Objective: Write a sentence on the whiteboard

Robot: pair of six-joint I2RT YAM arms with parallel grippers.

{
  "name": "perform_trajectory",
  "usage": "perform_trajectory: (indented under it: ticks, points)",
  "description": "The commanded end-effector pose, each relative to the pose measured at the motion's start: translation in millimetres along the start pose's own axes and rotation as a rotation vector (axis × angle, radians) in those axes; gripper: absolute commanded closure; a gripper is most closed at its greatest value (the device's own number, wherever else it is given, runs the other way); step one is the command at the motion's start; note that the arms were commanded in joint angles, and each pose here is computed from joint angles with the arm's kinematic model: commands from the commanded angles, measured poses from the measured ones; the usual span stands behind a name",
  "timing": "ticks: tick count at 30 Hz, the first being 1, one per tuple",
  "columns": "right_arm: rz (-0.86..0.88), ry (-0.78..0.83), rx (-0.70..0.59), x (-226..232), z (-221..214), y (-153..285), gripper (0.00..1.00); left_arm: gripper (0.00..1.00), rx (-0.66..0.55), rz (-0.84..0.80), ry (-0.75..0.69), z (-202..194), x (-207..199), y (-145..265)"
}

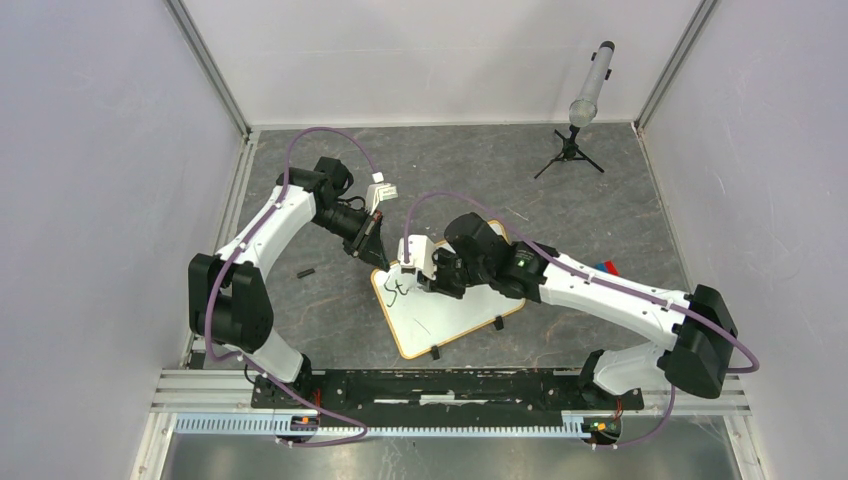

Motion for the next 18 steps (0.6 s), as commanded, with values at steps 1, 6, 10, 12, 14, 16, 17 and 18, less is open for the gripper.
perform_trajectory:
  ticks: [1, 6, 10, 12, 14, 16, 17, 18]
  points:
    - [-0.057, 0.036, -0.075, -9.9, 29.9, 18.1, 1.0, 0.98, 0.007, 0.019, -0.006, 3.0, -1.2, 3.7]
    - [-0.061, 0.032, -0.084, -11.1, 32.3, 18.4, 1.0, 0.98, 0.006, 0.02, -0.009, 3.9, -1.5, 3.9]
    - [-0.066, 0.032, -0.089, -13.0, 34.3, 16.2, 1.0, 0.98, 0.007, 0.019, -0.008, 4.1, -1.6, 3.7]
    - [-0.068, 0.031, -0.091, -14.0, 35.2, 14.9, 1.0, 0.98, 0.006, 0.019, -0.01, 4.2, -1.6, 3.6]
    - [-0.069, 0.03, -0.094, -14.6, 36.2, 13.2, 1.0, 0.98, 0.007, 0.019, -0.009, 4.1, -1.4, 3.4]
    - [-0.067, 0.028, -0.094, -14.8, 36.5, 11.2, 1.0, 0.98, 0.009, 0.019, -0.009, 3.6, -1.0, 3.2]
    - [-0.065, 0.027, -0.094, -14.7, 36.1, 10.9, 1.0, 0.98, 0.008, 0.018, -0.01, 3.7, -1.1, 3.2]
    - [-0.064, 0.026, -0.091, -14.5, 35.0, 10.0, 1.0, 0.98, 0.008, 0.018, -0.009, 3.7, -1.0, 3.0]
Point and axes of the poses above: each gripper's point midway between its finger pads, its own y axis back along the fingers, its own x axis along the line the jaws close on, z = x × y, the point moved 3 cm from there along y, back along the fingers, and after that the axes turned 8 degrees about -y, right-handed, at the moved point
